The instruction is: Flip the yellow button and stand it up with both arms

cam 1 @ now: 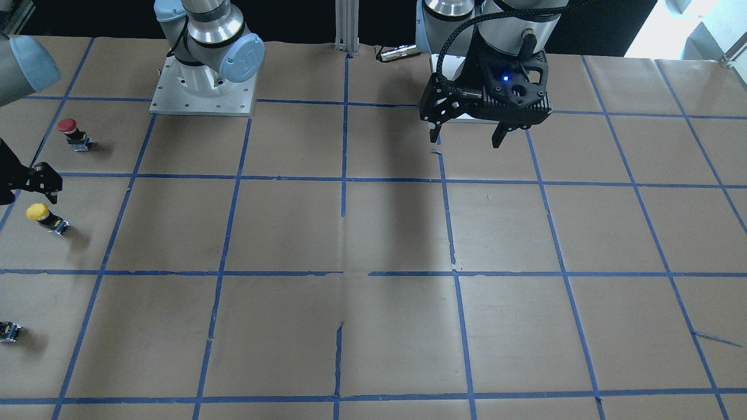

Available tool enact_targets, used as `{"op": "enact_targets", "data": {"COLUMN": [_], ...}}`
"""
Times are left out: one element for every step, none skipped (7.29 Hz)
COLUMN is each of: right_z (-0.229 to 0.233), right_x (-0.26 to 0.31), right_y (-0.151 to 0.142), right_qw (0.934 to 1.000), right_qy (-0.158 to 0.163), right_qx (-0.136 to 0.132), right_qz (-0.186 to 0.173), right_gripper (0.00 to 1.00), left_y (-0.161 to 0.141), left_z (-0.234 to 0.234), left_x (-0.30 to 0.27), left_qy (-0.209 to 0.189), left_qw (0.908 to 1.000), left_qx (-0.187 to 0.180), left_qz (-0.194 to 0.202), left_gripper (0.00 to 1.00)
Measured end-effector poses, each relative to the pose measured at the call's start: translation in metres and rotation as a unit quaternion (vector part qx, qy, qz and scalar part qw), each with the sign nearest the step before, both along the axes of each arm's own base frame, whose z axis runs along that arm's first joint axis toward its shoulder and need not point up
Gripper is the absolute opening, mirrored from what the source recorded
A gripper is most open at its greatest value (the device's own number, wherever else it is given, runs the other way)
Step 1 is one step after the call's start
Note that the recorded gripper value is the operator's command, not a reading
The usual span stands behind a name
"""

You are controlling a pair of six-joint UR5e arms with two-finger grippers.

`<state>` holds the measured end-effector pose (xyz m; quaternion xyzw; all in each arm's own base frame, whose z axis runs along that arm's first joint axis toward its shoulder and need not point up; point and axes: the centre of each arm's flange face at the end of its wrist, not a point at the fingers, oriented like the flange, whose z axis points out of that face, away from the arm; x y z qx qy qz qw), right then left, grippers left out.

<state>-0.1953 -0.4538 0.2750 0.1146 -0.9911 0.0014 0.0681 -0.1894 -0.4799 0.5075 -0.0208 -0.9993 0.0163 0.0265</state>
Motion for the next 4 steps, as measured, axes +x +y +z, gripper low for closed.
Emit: {"op": "enact_targets", "data": {"right_z": [0.029, 0.053, 0.070, 0.079], "right_x": [0.026, 0.060, 0.097, 0.135], "right_y": [-0.003, -0.007, -0.011, -0.016], "right_qw": [0.9988, 0.9959, 0.9935, 0.9908], "right_qy": [-0.035, -0.062, -0.081, -0.102], "right_qx": [0.005, 0.018, 0.025, 0.023], "right_qz": [-0.034, -0.063, -0.076, -0.085], "right_gripper": [1.00, 1.00, 1.00, 1.00], "left_y": [0.000, 0.001, 0.001, 0.002], "left_z": [0.001, 0.001, 0.001, 0.001], "left_x": [0.000, 0.000, 0.000, 0.000], "left_qy": [0.000, 0.001, 0.001, 0.000], "left_qw": [1.0000, 1.0000, 1.0000, 1.0000], "left_qx": [-0.001, -0.001, 0.000, 0.001], "left_qz": [0.000, 0.000, 0.000, 0.000], "left_gripper": [1.00, 1.00, 1.00, 1.00]}}
